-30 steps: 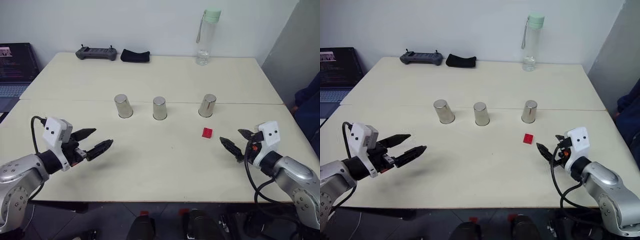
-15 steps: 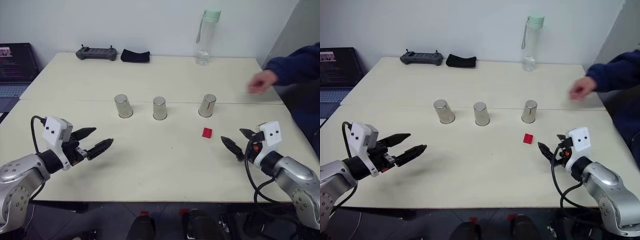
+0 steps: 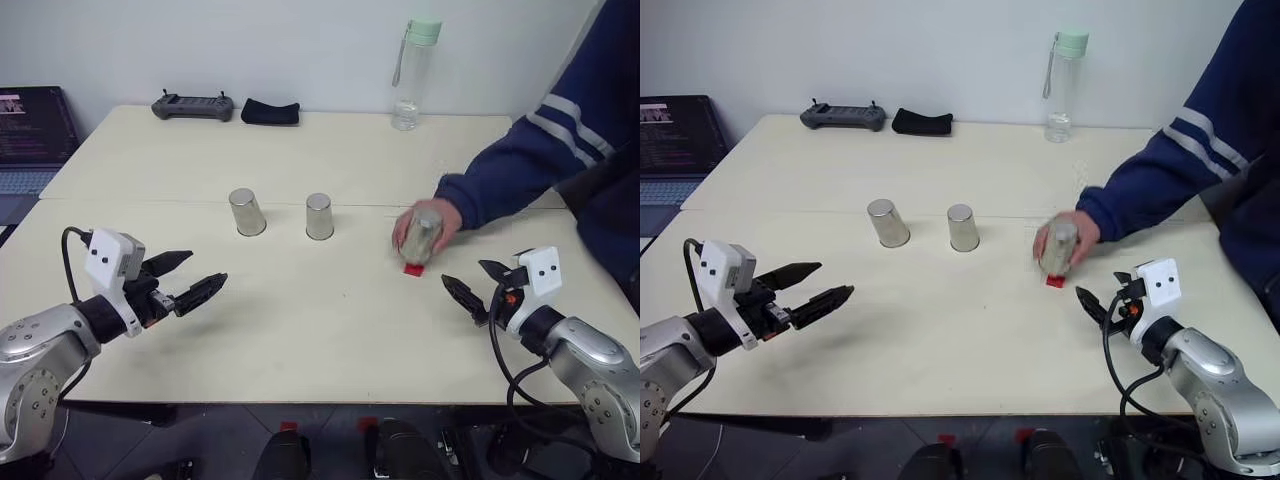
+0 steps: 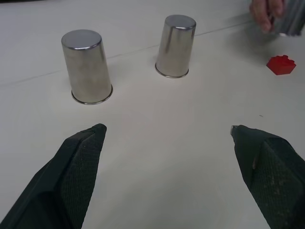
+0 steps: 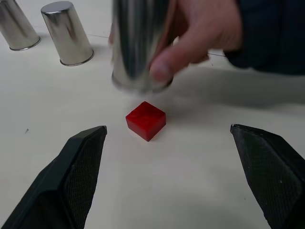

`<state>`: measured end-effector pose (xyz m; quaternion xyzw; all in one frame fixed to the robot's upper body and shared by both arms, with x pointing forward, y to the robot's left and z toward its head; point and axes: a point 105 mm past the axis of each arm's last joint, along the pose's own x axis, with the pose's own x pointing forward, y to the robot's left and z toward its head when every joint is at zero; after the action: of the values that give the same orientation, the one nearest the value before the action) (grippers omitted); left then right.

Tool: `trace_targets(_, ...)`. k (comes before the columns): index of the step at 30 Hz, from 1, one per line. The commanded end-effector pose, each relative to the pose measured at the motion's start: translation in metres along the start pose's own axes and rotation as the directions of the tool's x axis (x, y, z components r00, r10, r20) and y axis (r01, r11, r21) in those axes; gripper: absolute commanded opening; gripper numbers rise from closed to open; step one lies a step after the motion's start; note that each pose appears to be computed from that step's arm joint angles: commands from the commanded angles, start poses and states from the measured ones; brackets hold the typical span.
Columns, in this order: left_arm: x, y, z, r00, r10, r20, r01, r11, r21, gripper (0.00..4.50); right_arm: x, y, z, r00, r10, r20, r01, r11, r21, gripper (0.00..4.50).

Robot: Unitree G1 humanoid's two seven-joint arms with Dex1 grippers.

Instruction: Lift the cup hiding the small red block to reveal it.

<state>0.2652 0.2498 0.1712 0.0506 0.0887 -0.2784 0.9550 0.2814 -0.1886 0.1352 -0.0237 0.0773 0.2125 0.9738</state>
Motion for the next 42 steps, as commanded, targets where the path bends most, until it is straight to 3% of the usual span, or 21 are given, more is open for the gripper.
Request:
trace_targets(1,0.0011,-0.0037,0.0082,0.999,-0.021,0.025,0.020,0.999,0.030,4.50,-0.0009,-0.0022,0.0074,0.999,-0.005,0.036,0.006,1.000,-0.021,4.43)
trace_targets(42,0.0068,0.0031,0.0138,0.999,-0.016,0.029,0.014,0.998,0.060,4.50,0.0012,0.0013,0.0078,0.999,-0.011,0.046,0.012,1.000,-0.025,4.43)
